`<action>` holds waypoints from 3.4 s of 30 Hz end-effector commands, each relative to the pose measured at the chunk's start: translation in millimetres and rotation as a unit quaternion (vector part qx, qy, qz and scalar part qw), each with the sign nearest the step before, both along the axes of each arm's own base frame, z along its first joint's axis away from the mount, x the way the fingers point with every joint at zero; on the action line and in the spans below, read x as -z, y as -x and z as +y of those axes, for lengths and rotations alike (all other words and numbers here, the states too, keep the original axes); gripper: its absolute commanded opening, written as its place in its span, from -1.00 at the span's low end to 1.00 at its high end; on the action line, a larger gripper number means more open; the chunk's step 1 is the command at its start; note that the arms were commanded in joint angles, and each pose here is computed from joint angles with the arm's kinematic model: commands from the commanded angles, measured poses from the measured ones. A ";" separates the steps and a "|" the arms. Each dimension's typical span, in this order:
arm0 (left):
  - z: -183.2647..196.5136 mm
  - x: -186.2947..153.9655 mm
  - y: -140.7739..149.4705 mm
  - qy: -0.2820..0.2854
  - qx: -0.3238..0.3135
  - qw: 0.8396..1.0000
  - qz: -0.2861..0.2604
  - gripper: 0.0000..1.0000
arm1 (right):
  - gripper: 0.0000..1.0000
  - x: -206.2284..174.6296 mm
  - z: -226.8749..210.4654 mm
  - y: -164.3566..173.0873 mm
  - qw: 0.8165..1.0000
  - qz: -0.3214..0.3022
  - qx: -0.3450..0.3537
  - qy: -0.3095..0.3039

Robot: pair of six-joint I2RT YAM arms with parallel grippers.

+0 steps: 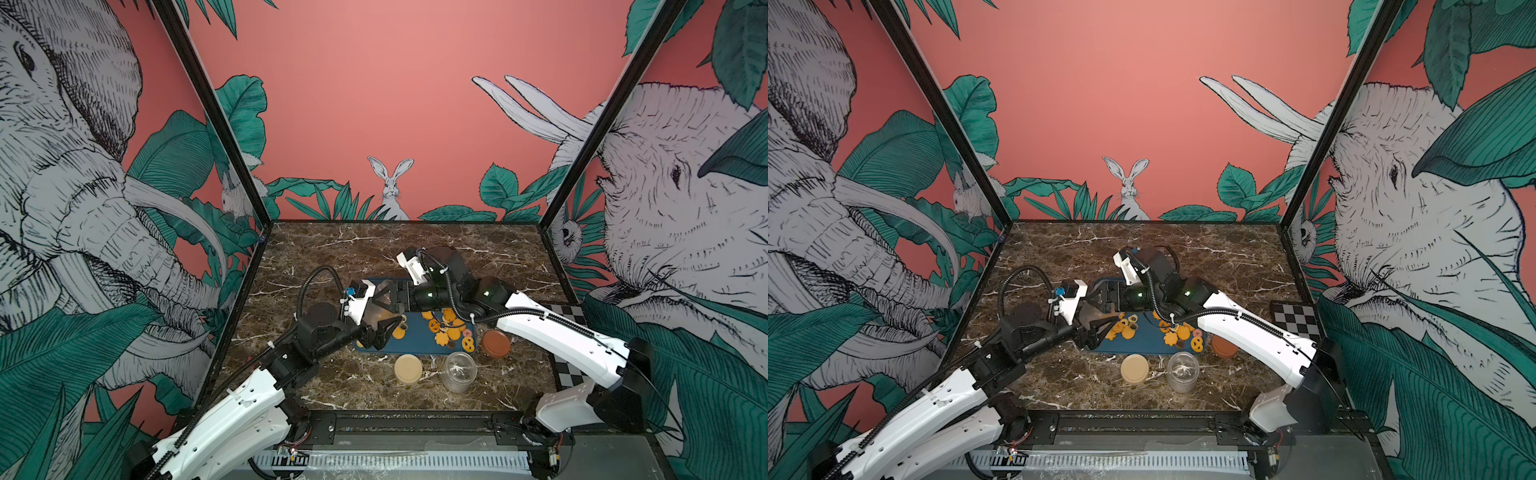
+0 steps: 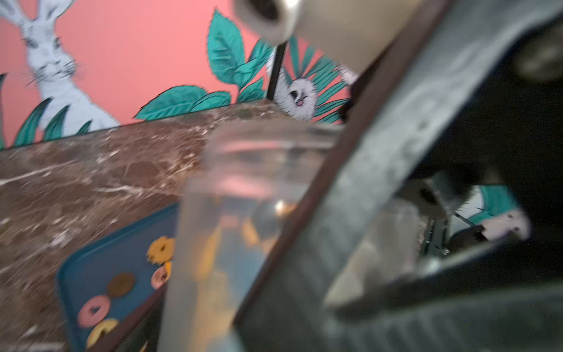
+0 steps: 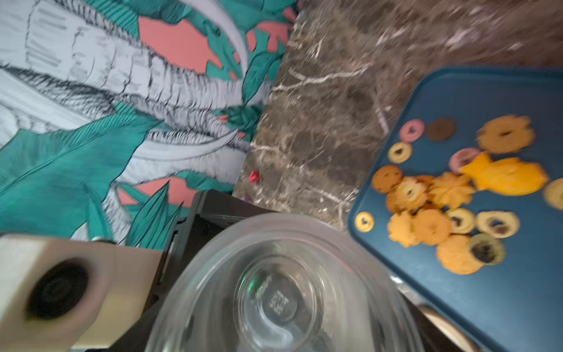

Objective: Pour the cookies out of the jar
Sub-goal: Place the jar at the center of the board, then reset both arms

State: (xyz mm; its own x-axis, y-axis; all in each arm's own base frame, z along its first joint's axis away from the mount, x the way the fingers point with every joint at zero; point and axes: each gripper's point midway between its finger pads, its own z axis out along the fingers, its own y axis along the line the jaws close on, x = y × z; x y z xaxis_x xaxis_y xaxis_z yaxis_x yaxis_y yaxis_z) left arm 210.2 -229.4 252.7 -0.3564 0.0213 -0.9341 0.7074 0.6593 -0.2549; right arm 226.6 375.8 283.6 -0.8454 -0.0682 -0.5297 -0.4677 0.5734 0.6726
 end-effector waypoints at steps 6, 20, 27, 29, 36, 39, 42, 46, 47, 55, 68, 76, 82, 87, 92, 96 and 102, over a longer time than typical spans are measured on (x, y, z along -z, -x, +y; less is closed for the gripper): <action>128.9 16.2 -42.1 -0.140 -0.349 0.925 0.052 0.99 | -1.00 58.1 -16.2 -8.7 0.986 -0.065 0.013 0.155; 146.8 51.7 -41.5 -0.201 -0.378 0.897 0.110 0.99 | -1.00 83.1 42.7 25.8 0.983 -0.091 -0.076 0.137; 159.9 69.3 -51.7 -0.167 -0.395 0.875 0.223 0.99 | -1.00 117.5 49.7 64.1 0.957 -0.067 -0.163 0.232; 160.1 74.7 -54.9 -0.140 -0.392 0.876 0.244 0.99 | -1.00 121.0 46.0 76.5 0.944 -0.062 -0.186 0.265; 161.1 88.2 -59.2 -0.100 -0.396 0.873 0.268 0.99 | -1.00 147.2 33.0 96.5 0.890 -0.034 -0.225 0.394; 163.1 93.7 -57.9 -0.105 -0.398 0.870 0.272 0.93 | -1.00 152.8 38.3 98.1 0.883 -0.028 -0.233 0.406; 164.0 97.6 -55.7 -0.111 -0.397 0.868 0.276 0.91 | -1.00 157.2 42.0 98.2 0.878 -0.025 -0.238 0.415; 163.8 100.3 -54.9 -0.118 -0.393 0.868 0.279 0.89 | -1.00 166.6 43.5 97.1 0.869 -0.021 -0.243 0.430; 163.4 100.5 -55.1 -0.119 -0.392 0.869 0.279 0.89 | -1.00 168.8 44.7 97.0 0.869 -0.020 -0.244 0.431; 160.1 102.7 -57.4 -0.121 -0.385 0.870 0.283 0.89 | -0.99 181.7 49.2 98.8 0.863 -0.011 -0.251 0.439; 160.8 105.6 -57.9 -0.125 -0.387 0.867 0.289 0.90 | 0.98 174.9 55.4 100.4 0.867 -0.025 -0.259 0.425; 162.3 94.8 -59.5 -0.129 -0.386 0.871 0.274 0.90 | 0.98 139.9 48.8 97.4 0.877 -0.054 -0.250 0.406; 168.4 75.6 -66.6 -0.135 -0.396 0.878 0.235 0.92 | 0.99 84.3 20.2 73.7 0.888 -0.115 -0.192 0.402; 203.9 46.3 -89.1 -0.177 -0.482 0.845 0.148 0.99 | 0.99 24.1 -54.0 6.8 0.892 -0.190 0.005 0.411; 229.0 40.3 -121.0 -0.258 -0.536 0.803 0.035 0.99 | 0.99 -11.0 -182.4 -52.0 0.847 -0.202 0.253 0.421; 264.3 72.6 -136.3 -0.292 -0.586 0.755 0.031 0.98 | 0.99 5.7 -261.5 -65.2 0.770 -0.254 0.363 0.460; 291.8 126.0 -136.9 -0.263 -0.613 0.745 0.008 0.98 | 0.98 20.8 -357.0 -64.9 0.650 -0.304 0.503 0.482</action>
State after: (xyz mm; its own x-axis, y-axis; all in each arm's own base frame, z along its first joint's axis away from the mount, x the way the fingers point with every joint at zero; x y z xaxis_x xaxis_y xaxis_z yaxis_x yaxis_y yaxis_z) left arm 336.0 56.9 108.1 -0.5906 0.0101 -0.8069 -0.4532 0.8232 0.3420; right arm 282.8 52.1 234.3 -0.5510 -0.2129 -0.8069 0.2368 0.8873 -0.3958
